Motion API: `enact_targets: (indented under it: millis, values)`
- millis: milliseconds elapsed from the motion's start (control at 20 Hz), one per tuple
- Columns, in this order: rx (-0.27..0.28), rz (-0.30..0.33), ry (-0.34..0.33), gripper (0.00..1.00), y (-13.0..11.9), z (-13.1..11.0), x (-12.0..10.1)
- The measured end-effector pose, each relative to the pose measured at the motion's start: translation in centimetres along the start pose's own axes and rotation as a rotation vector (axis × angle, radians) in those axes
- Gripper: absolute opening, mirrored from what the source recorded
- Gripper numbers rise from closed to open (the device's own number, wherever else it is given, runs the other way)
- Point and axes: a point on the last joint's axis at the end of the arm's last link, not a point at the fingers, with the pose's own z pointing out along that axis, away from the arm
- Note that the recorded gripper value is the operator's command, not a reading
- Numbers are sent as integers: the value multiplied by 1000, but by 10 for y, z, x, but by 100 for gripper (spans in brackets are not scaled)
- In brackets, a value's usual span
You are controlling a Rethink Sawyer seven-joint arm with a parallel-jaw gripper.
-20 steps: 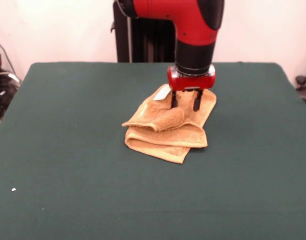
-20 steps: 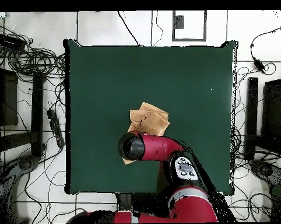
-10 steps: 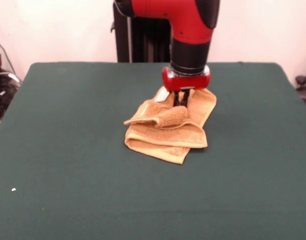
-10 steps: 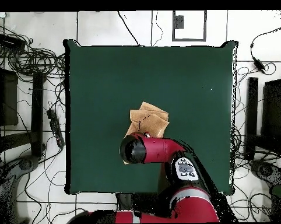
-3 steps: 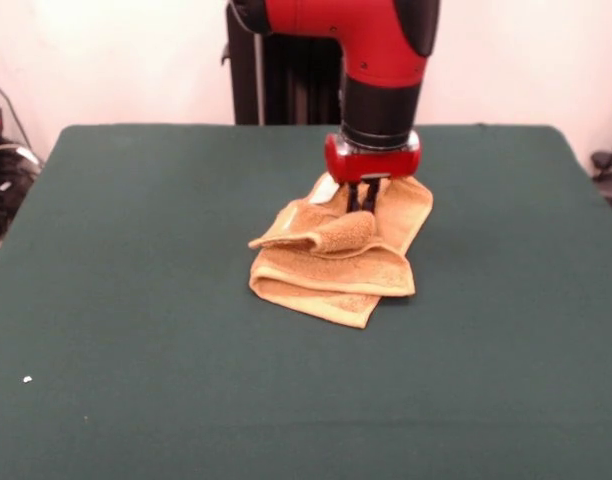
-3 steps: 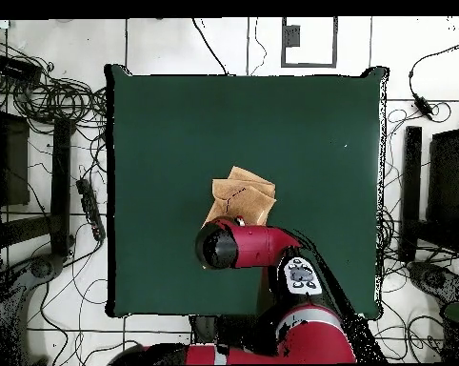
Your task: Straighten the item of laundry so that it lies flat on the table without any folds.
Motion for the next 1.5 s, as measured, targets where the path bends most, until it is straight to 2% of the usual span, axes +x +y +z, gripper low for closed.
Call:
enact_targets:
  millis: [500,1050,1500]
  values:
    - [1,1,-4,0,0,-7,2]
    - [13,35,-33,0,-17,-48,6]
    - [16,53,-1,0,-27,-75,9]
